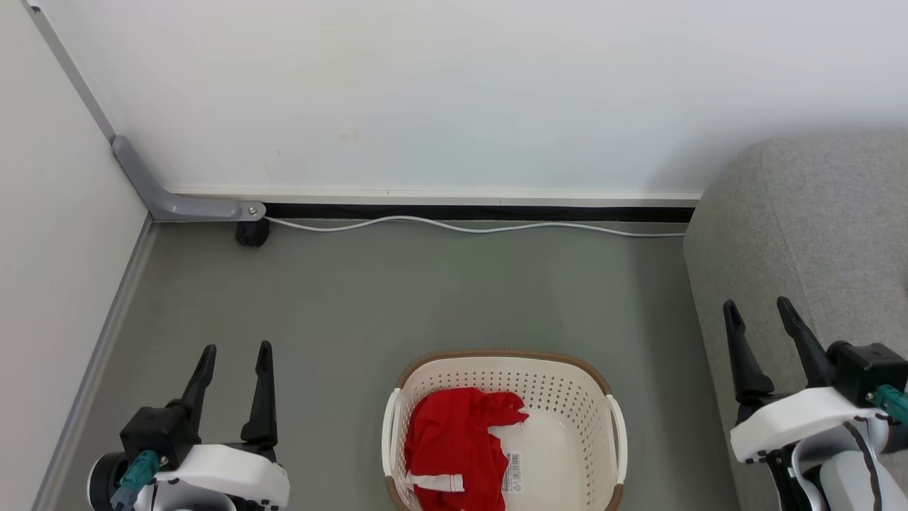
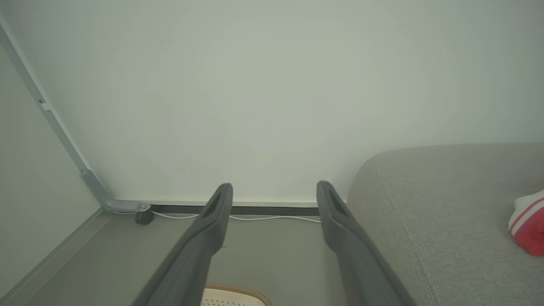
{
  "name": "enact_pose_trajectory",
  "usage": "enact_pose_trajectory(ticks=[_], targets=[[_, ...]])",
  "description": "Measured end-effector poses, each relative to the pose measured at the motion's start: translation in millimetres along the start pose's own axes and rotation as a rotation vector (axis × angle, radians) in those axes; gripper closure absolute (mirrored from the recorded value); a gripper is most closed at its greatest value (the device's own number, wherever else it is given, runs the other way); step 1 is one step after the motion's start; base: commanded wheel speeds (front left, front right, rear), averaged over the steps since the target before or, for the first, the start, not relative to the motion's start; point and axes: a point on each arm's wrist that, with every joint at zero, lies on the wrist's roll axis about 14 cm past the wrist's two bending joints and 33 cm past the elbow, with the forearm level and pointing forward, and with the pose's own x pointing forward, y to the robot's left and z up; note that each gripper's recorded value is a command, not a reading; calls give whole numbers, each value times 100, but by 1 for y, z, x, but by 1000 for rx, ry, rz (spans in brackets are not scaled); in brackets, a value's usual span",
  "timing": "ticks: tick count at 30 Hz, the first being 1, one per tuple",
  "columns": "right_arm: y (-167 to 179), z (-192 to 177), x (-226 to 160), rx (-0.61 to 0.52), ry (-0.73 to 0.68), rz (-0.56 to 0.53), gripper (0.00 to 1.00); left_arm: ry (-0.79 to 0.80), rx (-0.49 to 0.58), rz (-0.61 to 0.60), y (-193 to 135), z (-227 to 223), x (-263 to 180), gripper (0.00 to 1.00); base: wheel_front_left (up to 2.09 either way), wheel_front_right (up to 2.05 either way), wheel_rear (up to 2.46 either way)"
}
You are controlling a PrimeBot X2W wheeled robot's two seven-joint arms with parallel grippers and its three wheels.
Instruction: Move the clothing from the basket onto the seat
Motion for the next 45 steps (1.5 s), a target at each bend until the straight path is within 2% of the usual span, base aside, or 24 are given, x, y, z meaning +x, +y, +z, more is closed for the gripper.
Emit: enact_pose_trajectory(ticks=[9, 24, 32, 45], targets=[[-5, -10, -18, 16, 21, -38, 0, 9, -10, -32, -13, -4, -8, 0, 0, 0, 0], [-10, -18, -15, 25, 38, -52, 0, 58, -9, -76, -29, -20, -4, 0, 0, 0, 0], [-12, -11, 12, 24, 7, -41, 0, 187, -38, -146, -54, -61, -2, 0, 0, 0, 0], [-26, -25, 70, 6, -3, -20, 0, 469, -75, -386, -131, -152, 13, 0, 0, 0, 0]])
